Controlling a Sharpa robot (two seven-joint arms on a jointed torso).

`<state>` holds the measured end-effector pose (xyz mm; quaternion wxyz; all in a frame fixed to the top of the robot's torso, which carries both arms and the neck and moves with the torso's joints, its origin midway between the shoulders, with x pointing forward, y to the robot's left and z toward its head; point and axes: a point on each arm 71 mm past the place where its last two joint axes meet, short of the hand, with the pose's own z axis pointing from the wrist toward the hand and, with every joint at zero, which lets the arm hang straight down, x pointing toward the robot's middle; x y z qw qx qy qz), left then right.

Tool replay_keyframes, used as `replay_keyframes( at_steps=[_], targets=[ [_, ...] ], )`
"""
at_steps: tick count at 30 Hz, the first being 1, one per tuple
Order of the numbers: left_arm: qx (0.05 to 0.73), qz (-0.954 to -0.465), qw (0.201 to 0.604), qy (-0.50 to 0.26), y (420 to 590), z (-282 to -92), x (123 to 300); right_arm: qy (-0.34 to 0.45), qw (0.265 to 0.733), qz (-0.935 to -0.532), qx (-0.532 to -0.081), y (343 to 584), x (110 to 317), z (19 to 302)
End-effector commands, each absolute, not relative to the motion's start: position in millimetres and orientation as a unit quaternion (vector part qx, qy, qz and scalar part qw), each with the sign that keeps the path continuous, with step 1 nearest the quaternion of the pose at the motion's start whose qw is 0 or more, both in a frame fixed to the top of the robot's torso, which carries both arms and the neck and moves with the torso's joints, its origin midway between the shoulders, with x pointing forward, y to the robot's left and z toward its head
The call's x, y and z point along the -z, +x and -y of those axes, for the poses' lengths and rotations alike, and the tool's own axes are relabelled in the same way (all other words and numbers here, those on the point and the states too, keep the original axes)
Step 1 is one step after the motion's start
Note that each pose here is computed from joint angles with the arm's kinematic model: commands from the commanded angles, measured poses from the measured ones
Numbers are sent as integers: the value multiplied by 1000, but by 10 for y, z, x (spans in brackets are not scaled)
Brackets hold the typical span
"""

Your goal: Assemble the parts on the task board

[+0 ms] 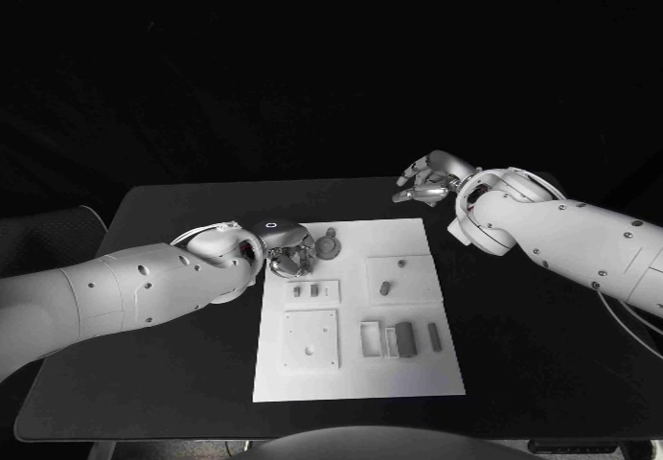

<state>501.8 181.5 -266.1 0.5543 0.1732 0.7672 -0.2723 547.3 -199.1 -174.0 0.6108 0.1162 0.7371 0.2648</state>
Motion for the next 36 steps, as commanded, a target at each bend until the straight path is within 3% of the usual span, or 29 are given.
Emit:
replay_keyframes(
  at_steps=[1,36],
  targets=[
    [264,-775,545,181,5008,-1816,2691,110,608,-739,-267,5467,1743,1975],
    [271,-776,539,184,4974,-1738,2773,110,608,-740,-266,5469,1746,1986]
  ],
)
